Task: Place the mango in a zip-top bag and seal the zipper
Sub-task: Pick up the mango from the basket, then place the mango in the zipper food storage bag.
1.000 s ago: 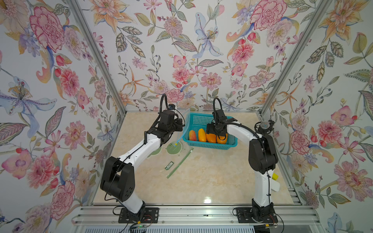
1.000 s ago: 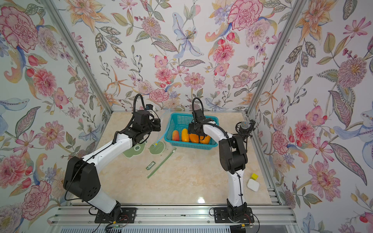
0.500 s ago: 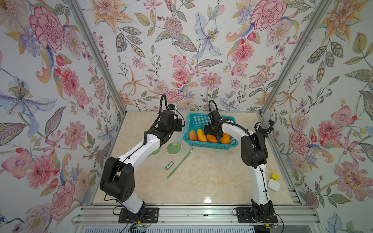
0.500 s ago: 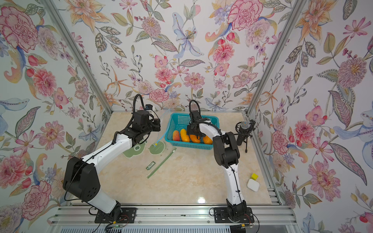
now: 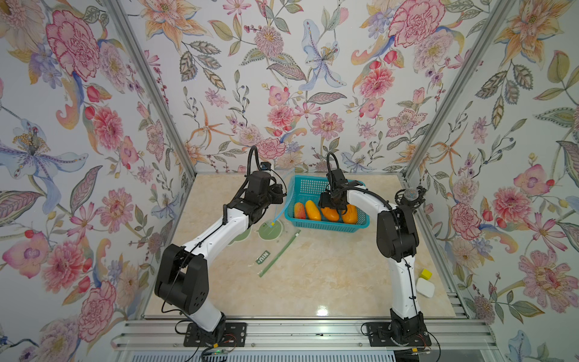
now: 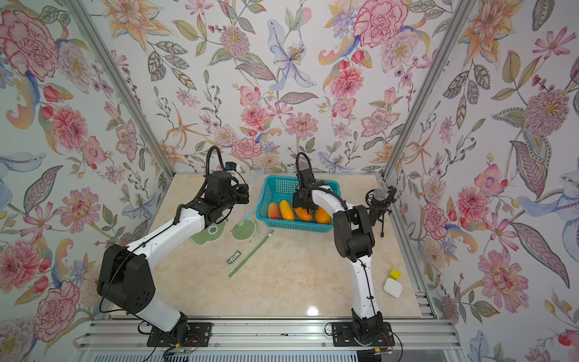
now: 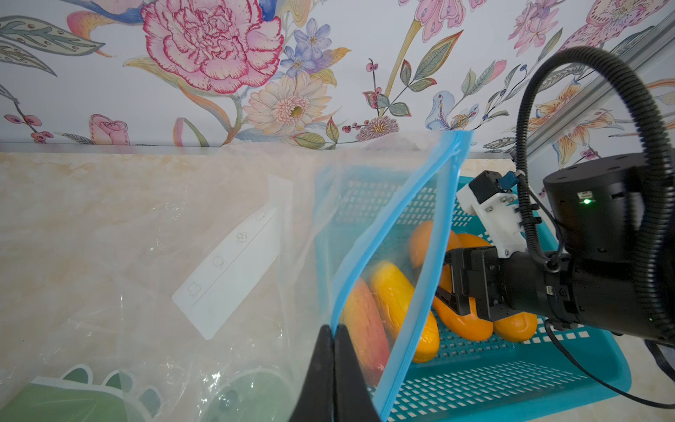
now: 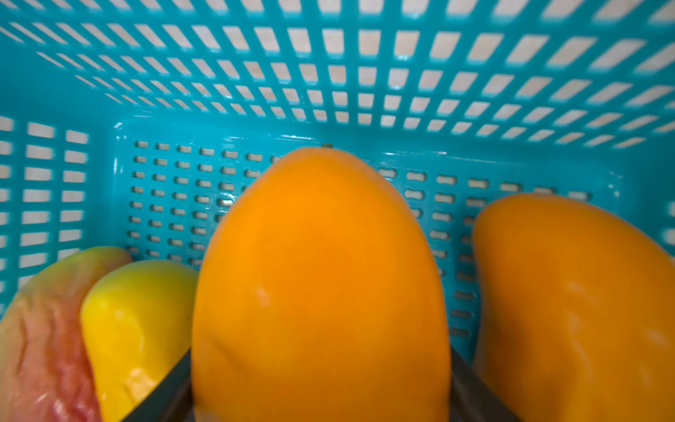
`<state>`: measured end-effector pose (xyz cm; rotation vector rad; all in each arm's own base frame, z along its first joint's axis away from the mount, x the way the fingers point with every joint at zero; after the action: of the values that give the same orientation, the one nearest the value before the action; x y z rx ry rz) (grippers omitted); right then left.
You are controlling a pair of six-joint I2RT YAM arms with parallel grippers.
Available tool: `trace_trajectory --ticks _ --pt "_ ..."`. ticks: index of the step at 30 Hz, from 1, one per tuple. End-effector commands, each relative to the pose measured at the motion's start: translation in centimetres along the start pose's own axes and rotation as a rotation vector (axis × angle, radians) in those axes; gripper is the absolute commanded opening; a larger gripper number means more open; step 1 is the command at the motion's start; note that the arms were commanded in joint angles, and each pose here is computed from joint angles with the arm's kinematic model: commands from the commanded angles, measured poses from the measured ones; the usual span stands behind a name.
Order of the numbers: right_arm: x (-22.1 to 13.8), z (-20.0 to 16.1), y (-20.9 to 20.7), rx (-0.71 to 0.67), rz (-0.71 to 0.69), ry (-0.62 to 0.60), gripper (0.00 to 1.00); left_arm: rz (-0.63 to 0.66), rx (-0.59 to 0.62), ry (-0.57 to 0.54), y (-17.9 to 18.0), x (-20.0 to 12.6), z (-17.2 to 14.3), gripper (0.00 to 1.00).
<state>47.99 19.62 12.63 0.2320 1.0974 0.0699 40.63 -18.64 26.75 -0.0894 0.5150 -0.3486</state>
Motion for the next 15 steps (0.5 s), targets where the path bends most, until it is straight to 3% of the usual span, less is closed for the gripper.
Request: trace_trajectory --ticks 1,4,9,15 --pt "-6.9 1.7 1.5 -0.003 0.129 -0.092 0.47 0.002 -0.034 -0.058 0.4 -1.2 1.3 0.00" --pt "-10.4 1.2 2.5 0.011 0.270 -0.125 0.47 -0.007 -0.039 -0.062 0.3 -1.2 1.4 0.00" --pt "-15.4 -0.8 5.0 0.039 0.632 -0.171 0.46 -0.020 -0.043 -0.073 0.1 -1.3 1.6 0.00" --pt "-17.7 -3.6 9.5 0.052 1.041 -0.137 0.45 -0.041 -0.054 -0.080 -0.1 -1.3 1.7 0.00"
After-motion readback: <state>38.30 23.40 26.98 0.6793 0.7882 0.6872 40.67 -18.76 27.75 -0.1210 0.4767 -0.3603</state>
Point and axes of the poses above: each gripper's point midway between its finger pads, its own x axis out along the fingers, its own y axis along the line the jaws close on, z = x × y, the point moved 6 cm from there along -x, back along the fingers, and after that the axes turned 7 degrees about x, right-handed, at the moved point
